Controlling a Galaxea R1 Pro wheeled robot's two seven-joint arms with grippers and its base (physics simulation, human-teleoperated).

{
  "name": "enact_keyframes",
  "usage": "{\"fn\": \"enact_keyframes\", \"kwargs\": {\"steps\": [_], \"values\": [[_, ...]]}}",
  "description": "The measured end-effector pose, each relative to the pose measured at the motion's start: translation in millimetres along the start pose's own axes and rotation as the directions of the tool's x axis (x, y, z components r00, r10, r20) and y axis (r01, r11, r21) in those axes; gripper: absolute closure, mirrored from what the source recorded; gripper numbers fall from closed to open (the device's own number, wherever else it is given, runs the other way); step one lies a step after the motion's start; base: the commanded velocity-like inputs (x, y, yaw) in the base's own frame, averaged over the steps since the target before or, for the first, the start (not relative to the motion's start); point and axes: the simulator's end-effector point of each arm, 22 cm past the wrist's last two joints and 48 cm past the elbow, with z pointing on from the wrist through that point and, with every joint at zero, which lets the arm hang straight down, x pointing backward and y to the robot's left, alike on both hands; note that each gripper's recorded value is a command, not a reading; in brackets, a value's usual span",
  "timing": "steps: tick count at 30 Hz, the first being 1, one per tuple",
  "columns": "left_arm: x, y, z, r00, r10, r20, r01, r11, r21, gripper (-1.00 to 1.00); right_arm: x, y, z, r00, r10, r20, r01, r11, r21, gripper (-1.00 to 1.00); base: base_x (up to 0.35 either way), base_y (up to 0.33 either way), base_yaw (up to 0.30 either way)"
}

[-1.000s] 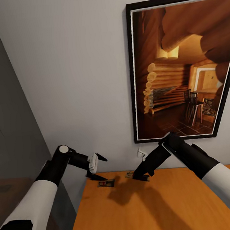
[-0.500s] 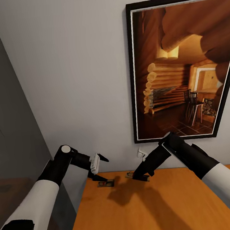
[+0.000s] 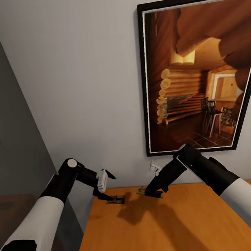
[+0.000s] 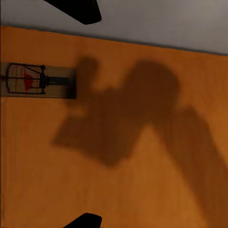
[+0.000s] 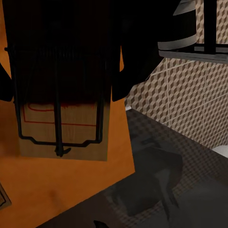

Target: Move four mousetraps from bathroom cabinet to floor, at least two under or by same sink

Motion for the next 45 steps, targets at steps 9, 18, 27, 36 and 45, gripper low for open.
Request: {"fn": "enact_keyframes", "kwargs": {"steps": [9, 18, 27, 36, 45], "values": [[24, 2, -16.8, 0.999, -0.023, -0.045, 0.022, 0.999, -0.023, -1.0, 0, 0, 0.0, 1.0, 0.0, 0.0, 0.0, 1.0, 0.0, 1.0, 0.0, 0.0, 0.0], [30, 7, -26.8, 0.998, -0.046, -0.034, 0.044, 0.998, -0.05, -1.0, 0, 0, 0.0, 1.0, 0.0, 0.0, 0.0, 1.0, 0.0, 1.0, 0.0, 0.0, 0.0], [34, 12, -37.5, 0.997, -0.073, -0.006, 0.072, 0.994, -0.083, -1.0, 0, 0, 0.0, 1.0, 0.0, 0.0, 0.0, 1.0, 0.0, 1.0, 0.0, 0.0, 0.0], [48, 8, -39.3, 0.993, -0.116, -0.002, 0.116, 0.99, -0.075, -1.0, 0, 0, 0.0, 1.0, 0.0, 0.0, 0.0, 1.0, 0.0, 1.0, 0.0, 0.0, 0.0], [46, 7, -35.1, 0.993, -0.118, 0.005, 0.118, 0.991, -0.069, -1.0, 0, 0, 0.0, 1.0, 0.0, 0.0, 0.0, 1.0, 0.0, 1.0, 0.0, 0.0, 0.0]]}}
